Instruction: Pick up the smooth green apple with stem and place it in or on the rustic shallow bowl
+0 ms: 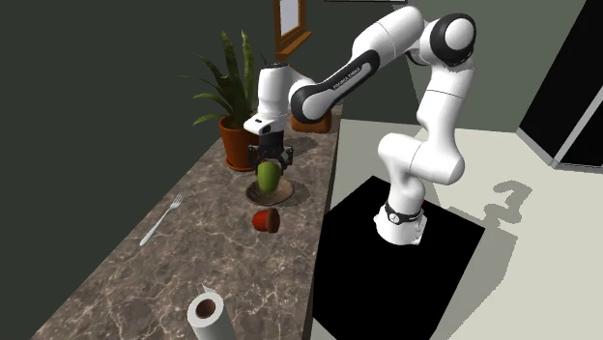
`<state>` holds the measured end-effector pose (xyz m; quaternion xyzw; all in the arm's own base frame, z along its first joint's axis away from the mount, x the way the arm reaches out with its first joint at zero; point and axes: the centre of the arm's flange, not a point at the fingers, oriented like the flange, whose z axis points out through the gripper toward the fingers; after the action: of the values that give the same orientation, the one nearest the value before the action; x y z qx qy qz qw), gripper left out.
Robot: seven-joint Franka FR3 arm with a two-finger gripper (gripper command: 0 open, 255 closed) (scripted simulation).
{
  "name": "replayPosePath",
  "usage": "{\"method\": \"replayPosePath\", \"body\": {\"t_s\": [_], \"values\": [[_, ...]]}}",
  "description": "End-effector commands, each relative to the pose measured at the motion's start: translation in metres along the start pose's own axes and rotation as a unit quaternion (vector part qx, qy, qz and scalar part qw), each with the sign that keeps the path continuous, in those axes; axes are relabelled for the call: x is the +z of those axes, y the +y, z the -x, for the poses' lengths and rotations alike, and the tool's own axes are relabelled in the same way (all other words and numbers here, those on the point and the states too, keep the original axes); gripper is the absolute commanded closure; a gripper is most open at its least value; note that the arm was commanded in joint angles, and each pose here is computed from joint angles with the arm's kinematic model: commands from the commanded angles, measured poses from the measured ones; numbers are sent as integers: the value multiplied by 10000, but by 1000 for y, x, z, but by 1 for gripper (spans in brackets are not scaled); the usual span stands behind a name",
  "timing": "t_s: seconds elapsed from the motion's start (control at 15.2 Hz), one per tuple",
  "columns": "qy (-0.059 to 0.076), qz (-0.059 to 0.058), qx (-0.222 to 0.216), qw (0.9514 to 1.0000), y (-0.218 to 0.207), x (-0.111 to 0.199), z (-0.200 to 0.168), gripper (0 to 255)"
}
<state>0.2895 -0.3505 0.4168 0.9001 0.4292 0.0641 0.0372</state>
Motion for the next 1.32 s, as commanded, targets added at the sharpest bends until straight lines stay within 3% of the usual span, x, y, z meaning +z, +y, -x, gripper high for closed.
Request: {"method": "replayPosePath", "body": {"t_s": [0.0, 0.66, 0.73, 1.06, 1.25], "values": [[0, 3, 0, 10000, -2, 10, 1, 255], [0, 3, 0, 10000, -3, 21, 2, 255], [0, 3, 0, 10000, -3, 21, 2, 0], [0, 3, 0, 10000, -3, 21, 2, 0], [0, 3, 0, 10000, -3, -19, 2, 0]]}}
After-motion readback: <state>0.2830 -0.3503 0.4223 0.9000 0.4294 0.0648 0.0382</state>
